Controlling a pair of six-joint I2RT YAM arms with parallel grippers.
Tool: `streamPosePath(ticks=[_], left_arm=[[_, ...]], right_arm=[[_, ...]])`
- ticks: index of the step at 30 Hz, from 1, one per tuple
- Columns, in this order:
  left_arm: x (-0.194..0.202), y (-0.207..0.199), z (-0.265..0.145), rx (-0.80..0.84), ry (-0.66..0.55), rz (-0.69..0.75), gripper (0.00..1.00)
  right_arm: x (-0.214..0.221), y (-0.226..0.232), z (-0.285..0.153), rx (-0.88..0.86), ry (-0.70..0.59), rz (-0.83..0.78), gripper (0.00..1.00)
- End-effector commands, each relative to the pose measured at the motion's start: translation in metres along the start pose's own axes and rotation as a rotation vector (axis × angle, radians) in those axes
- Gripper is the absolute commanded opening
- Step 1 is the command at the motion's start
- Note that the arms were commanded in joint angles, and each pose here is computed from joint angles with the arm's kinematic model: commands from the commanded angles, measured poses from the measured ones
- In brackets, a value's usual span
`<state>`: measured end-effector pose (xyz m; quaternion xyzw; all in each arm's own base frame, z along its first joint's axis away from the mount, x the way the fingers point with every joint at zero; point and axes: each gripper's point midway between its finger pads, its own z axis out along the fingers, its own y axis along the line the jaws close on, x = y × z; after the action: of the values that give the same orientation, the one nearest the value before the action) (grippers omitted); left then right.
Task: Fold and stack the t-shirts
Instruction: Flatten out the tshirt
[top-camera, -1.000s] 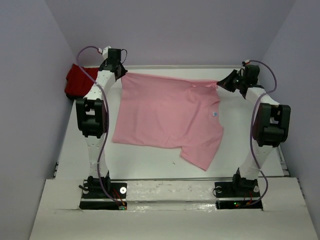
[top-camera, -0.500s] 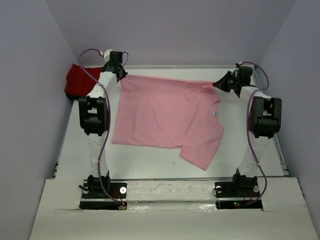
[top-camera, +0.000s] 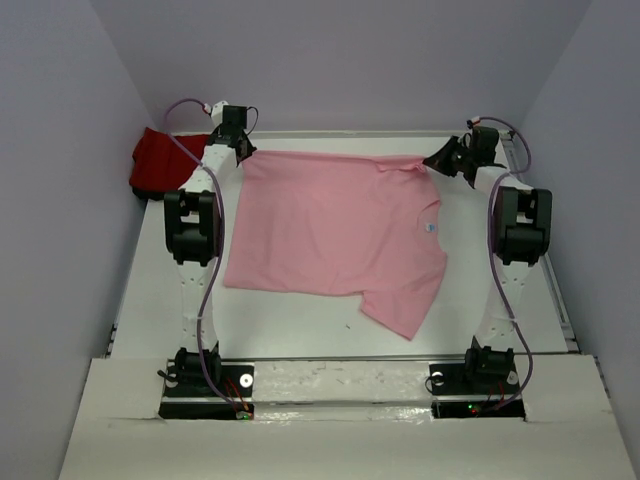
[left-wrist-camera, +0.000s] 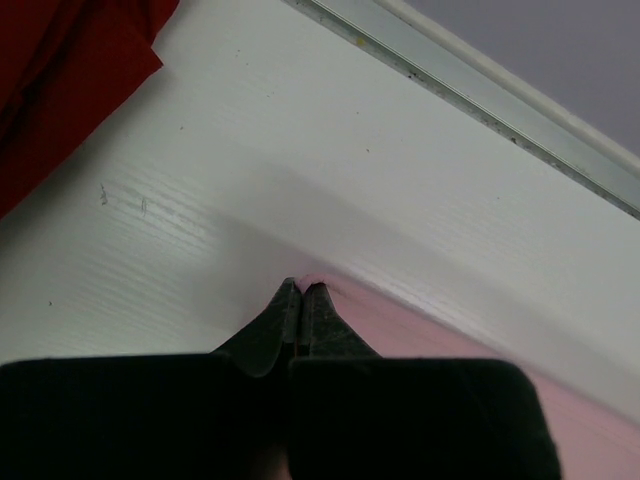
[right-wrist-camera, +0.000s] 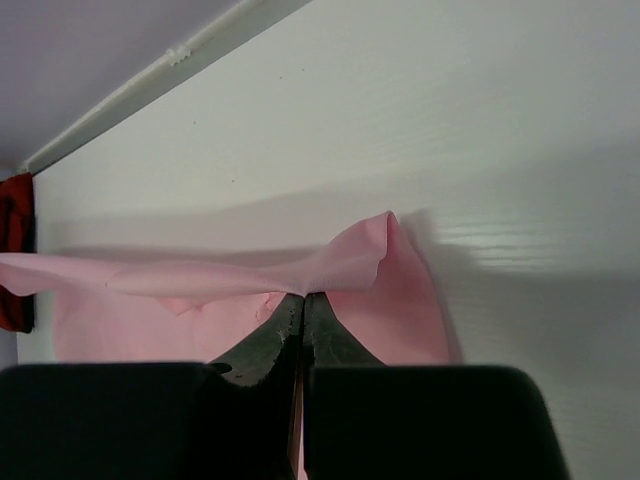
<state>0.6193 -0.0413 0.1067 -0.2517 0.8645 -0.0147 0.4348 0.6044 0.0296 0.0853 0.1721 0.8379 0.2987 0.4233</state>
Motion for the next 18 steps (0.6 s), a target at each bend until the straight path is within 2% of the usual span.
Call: streamPosePath(ticks=[1, 10, 18], left_arm=[[-0.044, 0.014, 0.001, -0.036, -0.118, -0.024, 0.0], [-0.033, 0.013, 0.022, -0.026, -0.113, 0.002, 0.0], [-0.025, 0.015, 0.032, -0.024, -0.092, 0.005, 0.0]], right_arm=[[-0.038, 0.006, 0.006, -0.017, -0.107, -0.072, 0.0], [-0.042, 0.003, 0.024, -0.033, -0.08, -0.06, 0.0], [-0.02, -0.016, 0.04, 0.021, 0.039, 0.026, 0.0]])
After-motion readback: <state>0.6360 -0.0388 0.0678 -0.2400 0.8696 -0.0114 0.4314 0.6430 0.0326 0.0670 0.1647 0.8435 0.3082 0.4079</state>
